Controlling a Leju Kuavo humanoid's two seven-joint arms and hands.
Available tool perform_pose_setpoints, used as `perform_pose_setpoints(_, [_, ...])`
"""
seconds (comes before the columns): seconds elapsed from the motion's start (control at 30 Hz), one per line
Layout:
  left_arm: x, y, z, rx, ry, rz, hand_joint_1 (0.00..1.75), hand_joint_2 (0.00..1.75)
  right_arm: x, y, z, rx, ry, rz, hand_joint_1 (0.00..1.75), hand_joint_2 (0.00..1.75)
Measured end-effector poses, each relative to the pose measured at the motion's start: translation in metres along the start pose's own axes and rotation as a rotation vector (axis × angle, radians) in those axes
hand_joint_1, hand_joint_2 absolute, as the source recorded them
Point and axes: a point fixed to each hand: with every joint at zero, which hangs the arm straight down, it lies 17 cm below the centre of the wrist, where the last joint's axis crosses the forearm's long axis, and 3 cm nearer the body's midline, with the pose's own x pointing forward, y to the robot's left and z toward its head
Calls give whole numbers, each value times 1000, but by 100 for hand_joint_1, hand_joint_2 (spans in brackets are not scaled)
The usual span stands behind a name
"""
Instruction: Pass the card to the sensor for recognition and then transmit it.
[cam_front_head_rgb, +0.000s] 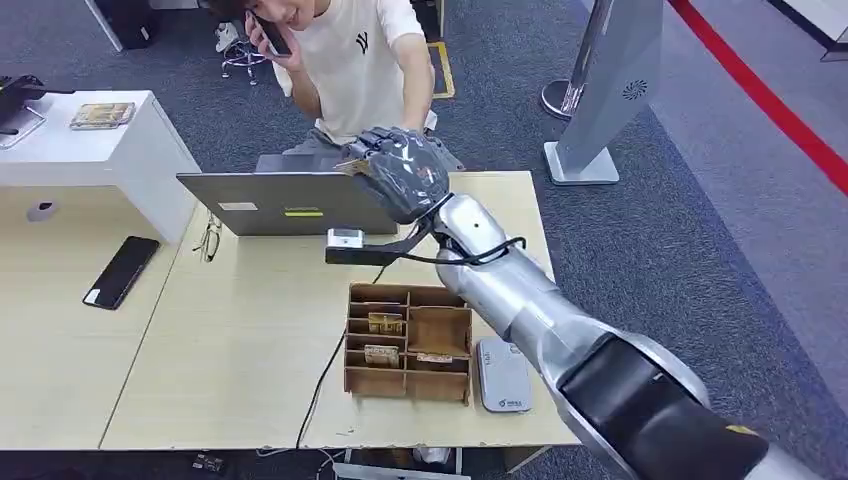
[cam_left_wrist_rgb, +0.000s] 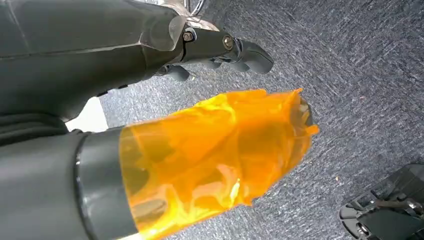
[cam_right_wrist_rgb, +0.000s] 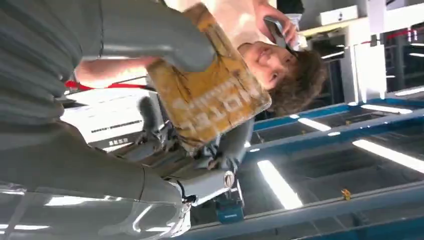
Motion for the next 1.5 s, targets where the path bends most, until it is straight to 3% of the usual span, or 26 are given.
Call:
perform_pose_setpoints(0.5, [-8,-8,1,-11,15,-4,0,0,-5,18,23,23,26,-34,0,175])
perform_pose_setpoints(0.7, [-12,-13,2,-17,21,1,0,0,-3,12,34,-55,50,-179,0,175])
perform_pose_setpoints(0.9, [-16,-22,4,-24,22,15,0,0,-12,2,57,-200,185,-441,0,175])
perform_pose_setpoints(1.27, [-26,-32,5,-31,30,61,0,0,-9,-5,105,-276,238,-627,3,175])
perform_pose_setpoints(1.3, [-26,-33,5,-29,31,64,0,0,-8,-5,109,-273,236,-632,7,175])
perform_pose_setpoints(1.33, [-27,-33,6,-29,31,68,0,0,-8,-5,114,-271,238,-636,35,175])
perform_pose_setpoints(1.37, [-27,-34,6,-29,31,71,0,0,-7,-4,119,-266,236,-635,105,175])
perform_pose_setpoints(1.4, [-28,-35,6,-30,32,73,0,0,-6,-3,123,-259,235,-633,105,175])
perform_pose_setpoints(1.43, [-29,-36,6,-31,33,75,0,0,-5,-2,128,-253,233,-630,141,175])
perform_pose_setpoints(1.47, [-29,-36,6,-31,34,77,0,0,-5,-1,132,-246,234,-626,155,175])
perform_pose_setpoints(1.5, [-30,-36,6,-31,35,80,0,0,-4,0,135,-239,234,-622,155,175])
